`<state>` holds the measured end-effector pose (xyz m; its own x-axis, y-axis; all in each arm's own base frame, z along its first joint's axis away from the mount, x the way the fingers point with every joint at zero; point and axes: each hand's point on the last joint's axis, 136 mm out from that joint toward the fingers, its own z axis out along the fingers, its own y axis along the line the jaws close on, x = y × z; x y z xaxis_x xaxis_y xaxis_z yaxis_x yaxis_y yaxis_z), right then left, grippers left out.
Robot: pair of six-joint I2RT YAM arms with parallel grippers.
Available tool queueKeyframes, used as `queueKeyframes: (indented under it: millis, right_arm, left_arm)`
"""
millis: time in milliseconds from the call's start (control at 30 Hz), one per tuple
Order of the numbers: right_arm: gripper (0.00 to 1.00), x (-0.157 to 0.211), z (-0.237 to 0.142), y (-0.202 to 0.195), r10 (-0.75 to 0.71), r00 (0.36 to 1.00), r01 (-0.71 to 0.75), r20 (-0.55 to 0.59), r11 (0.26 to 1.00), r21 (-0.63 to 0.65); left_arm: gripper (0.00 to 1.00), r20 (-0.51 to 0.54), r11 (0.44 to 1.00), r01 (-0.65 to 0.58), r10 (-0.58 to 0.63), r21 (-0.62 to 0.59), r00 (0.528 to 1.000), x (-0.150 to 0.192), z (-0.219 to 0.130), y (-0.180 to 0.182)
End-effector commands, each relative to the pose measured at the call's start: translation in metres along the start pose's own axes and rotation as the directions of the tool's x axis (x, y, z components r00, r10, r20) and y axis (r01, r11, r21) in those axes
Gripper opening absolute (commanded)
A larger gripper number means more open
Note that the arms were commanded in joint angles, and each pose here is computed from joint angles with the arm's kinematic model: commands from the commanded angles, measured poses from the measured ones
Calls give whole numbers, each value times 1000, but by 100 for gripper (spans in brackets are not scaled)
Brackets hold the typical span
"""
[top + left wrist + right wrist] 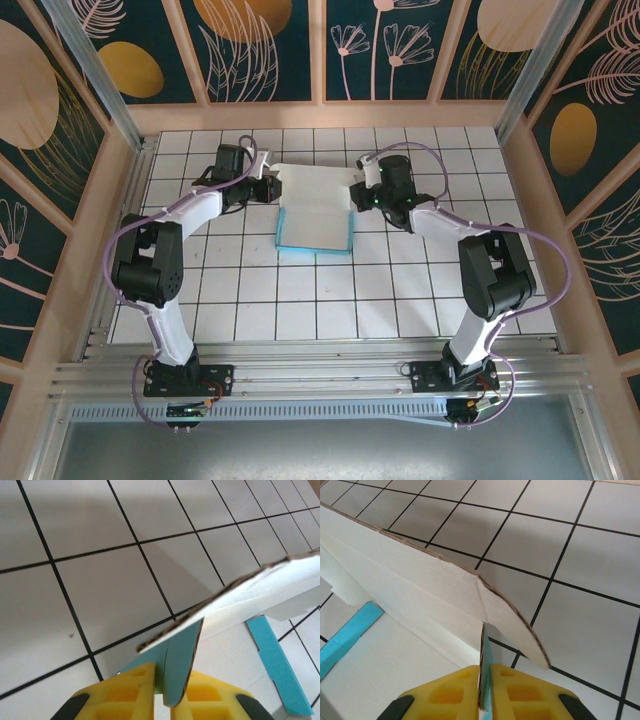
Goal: Fold the paper box
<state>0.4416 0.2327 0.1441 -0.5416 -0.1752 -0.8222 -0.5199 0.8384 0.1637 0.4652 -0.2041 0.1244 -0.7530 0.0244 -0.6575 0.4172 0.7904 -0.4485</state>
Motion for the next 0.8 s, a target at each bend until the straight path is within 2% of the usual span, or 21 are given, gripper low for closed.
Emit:
queueKeyframes:
  millis: [0, 367, 667, 767]
  right_arm:
    - [14, -18, -11, 16, -8, 997, 10, 72, 1000, -20]
    - [14, -5, -16, 20, 16, 997, -16, 77, 1000, 7]
    - [14, 7, -23, 29, 146, 984, -146, 99, 989, -7]
    - [14, 15, -23, 32, 193, 977, -192, 94, 981, -15]
  left_arm:
    - [15, 24, 998, 32, -34, 51, 999, 1, -6, -23]
    - [17, 35, 985, 154, -157, 83, 987, 33, -12, -27]
    - [17, 43, 970, 213, -219, 120, 975, 42, -12, -35]
    - [17, 19, 968, 230, -233, 99, 972, 57, -11, -31]
